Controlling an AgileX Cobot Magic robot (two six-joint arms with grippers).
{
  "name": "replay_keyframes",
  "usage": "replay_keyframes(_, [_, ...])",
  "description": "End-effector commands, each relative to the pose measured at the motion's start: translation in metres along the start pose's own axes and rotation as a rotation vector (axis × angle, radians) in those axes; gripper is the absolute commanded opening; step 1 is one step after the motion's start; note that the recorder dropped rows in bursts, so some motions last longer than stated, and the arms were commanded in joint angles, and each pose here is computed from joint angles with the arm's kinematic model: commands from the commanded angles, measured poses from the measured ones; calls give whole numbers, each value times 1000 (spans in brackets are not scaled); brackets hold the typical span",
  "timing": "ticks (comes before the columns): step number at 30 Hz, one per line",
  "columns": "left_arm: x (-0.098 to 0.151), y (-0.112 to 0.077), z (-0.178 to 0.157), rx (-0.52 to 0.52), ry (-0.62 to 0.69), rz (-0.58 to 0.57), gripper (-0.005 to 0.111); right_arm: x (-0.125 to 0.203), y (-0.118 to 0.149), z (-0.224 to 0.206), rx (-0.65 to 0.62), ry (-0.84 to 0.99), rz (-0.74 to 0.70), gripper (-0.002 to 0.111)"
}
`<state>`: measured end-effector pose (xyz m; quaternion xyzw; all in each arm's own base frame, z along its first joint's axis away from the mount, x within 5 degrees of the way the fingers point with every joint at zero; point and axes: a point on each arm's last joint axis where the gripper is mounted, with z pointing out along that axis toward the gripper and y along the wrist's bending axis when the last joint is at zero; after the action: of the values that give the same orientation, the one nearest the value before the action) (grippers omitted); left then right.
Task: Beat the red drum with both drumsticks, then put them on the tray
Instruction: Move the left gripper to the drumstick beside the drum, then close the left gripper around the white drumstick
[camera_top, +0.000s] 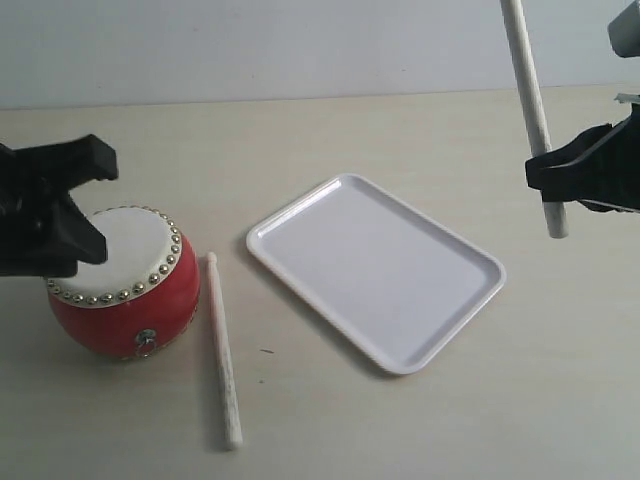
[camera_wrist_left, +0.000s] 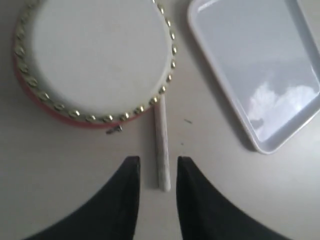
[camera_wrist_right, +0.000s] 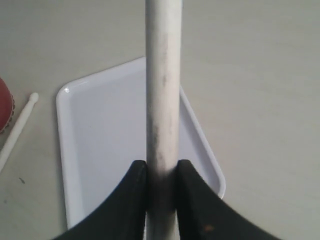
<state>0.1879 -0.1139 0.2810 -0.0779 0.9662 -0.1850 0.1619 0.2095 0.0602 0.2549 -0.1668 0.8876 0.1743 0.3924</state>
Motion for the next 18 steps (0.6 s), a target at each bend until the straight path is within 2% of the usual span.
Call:
replay_keyframes(1, [21,-21,9,-31,64,-3,27,5,-1,0,11,14,19,0])
replay_keyframes(3, [30,-28,14,-48,110,32,27,6,0,1,7,22,21,0])
replay_keyframes(7, [38,-32,14,-100,225,284,27,12,-1,1,12,66,-40,0])
replay_keyframes(9, [39,-32,14,-94,240,341,27,12,-1,1,13,66,-37,0])
replay_keyframes(12, [39,-38,17,-20,243,283,30,12,-1,1,17,63,-14,0])
replay_keyframes(15, [36,-47,32,22,252,163,45,11,-2,1,26,49,-2,0])
replay_keyframes(16, [35,-50,40,11,270,130,50,11,-2,2,27,47,-2,0])
replay_keyframes(18, [40,-58,63,-62,349,116,52,11,-2,2,28,45,-1,0])
